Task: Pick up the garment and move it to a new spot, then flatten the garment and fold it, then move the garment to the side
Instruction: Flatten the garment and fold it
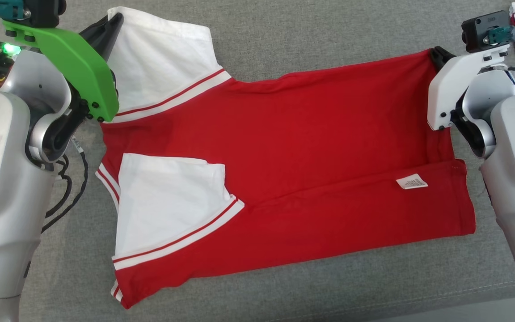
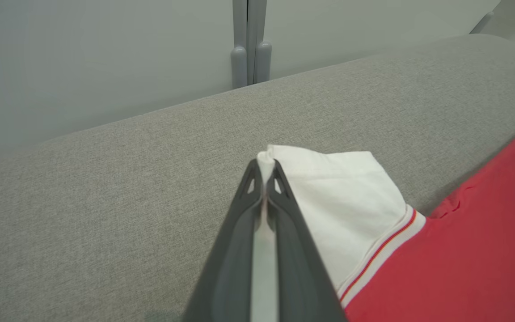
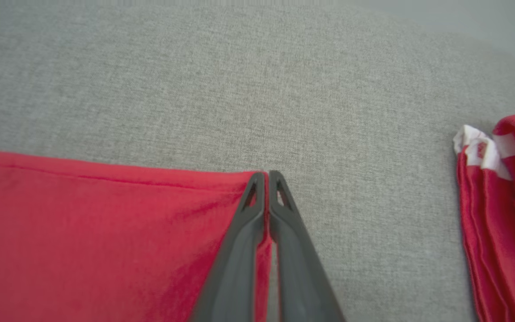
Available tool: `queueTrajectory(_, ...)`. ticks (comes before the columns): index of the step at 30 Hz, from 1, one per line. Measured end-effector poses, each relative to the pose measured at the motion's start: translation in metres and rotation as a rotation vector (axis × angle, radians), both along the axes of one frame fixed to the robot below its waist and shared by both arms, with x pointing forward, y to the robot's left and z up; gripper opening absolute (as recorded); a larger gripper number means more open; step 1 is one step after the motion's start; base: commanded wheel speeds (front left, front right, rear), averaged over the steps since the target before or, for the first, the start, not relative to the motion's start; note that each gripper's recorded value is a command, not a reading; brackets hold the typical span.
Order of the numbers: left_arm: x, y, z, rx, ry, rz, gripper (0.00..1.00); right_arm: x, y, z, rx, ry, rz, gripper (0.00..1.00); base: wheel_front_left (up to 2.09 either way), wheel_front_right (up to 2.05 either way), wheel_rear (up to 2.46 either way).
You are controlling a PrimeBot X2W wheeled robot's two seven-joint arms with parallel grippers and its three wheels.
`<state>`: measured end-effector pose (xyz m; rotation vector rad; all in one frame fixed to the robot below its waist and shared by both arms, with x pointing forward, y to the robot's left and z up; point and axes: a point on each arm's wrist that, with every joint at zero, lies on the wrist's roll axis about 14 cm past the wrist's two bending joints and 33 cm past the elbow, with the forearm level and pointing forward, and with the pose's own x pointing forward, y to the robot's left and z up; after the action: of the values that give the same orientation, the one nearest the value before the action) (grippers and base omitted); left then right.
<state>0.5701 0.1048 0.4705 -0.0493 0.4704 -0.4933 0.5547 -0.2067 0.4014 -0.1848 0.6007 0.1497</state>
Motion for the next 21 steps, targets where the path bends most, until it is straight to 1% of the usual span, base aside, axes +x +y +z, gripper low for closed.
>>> queueTrajectory(8,0.007,0.000,0.020,-0.031,-0.076,0.019,0.00,0.017,-0.001,0.038,0.015,-0.158,0.003,0.00,0.00,0.00,0.00)
queueTrajectory(13,0.007,-0.001,0.036,-0.053,-0.128,0.024,0.00,0.019,0.005,0.060,0.030,-0.244,0.020,0.00,0.00,0.00,0.00)
queueTrajectory(16,-0.001,-0.003,0.045,-0.080,-0.161,0.016,0.00,0.008,0.009,0.060,0.044,-0.265,0.033,0.00,0.00,0.00,0.00)
queueTrajectory(21,-0.041,-0.002,0.040,-0.110,-0.167,-0.010,0.00,-0.022,0.013,0.054,0.074,-0.282,0.044,0.00,0.00,0.00,0.00)
